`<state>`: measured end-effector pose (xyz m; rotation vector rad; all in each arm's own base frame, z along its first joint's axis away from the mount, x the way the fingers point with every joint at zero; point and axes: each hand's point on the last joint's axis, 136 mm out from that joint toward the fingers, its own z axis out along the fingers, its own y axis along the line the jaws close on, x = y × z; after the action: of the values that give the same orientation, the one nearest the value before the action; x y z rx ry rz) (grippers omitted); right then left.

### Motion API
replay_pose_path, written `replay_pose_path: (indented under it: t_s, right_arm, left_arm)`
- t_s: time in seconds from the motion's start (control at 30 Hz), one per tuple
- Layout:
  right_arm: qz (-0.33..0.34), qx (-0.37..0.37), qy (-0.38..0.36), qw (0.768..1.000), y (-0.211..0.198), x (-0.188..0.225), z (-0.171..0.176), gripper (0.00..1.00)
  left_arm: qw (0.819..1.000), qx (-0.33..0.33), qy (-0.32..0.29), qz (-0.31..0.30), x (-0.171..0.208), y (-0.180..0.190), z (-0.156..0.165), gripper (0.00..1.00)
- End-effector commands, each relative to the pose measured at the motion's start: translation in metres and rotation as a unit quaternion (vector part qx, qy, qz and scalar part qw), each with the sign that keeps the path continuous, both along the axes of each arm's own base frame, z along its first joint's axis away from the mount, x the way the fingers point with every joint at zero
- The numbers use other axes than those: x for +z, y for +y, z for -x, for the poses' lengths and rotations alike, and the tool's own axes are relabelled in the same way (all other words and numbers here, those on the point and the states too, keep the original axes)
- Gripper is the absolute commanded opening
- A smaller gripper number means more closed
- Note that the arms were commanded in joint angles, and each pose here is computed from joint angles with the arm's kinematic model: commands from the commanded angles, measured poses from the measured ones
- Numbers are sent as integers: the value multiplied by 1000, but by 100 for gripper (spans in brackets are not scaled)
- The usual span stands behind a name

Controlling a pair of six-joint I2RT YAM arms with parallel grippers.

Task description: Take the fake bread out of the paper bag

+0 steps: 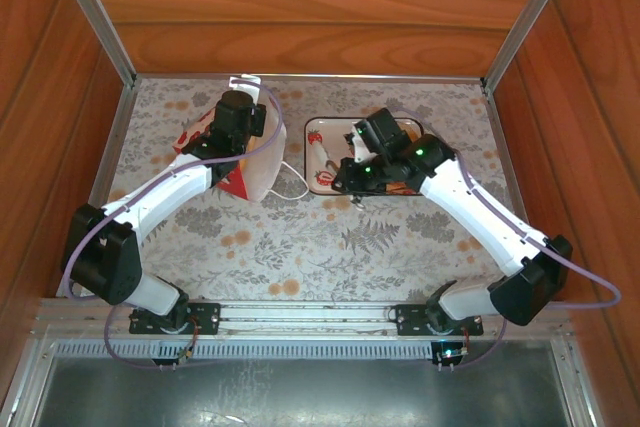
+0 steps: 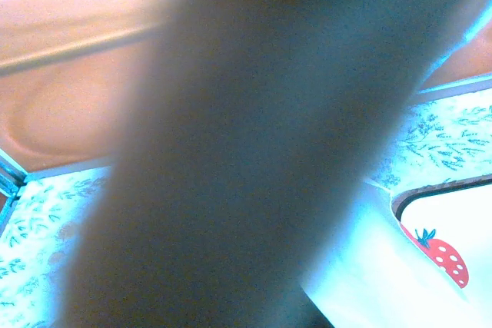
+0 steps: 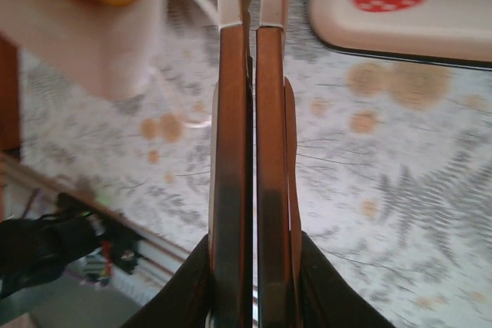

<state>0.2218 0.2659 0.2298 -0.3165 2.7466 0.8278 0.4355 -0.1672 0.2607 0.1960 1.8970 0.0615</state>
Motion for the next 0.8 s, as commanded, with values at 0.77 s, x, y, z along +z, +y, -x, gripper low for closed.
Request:
replay_pose_path:
  t_s: [0.77]
  right_arm:
    - [-79,78,75,991,133,-24,-37,43]
  left_arm:
    - [1000,-20,2,21,1,-5,3,0]
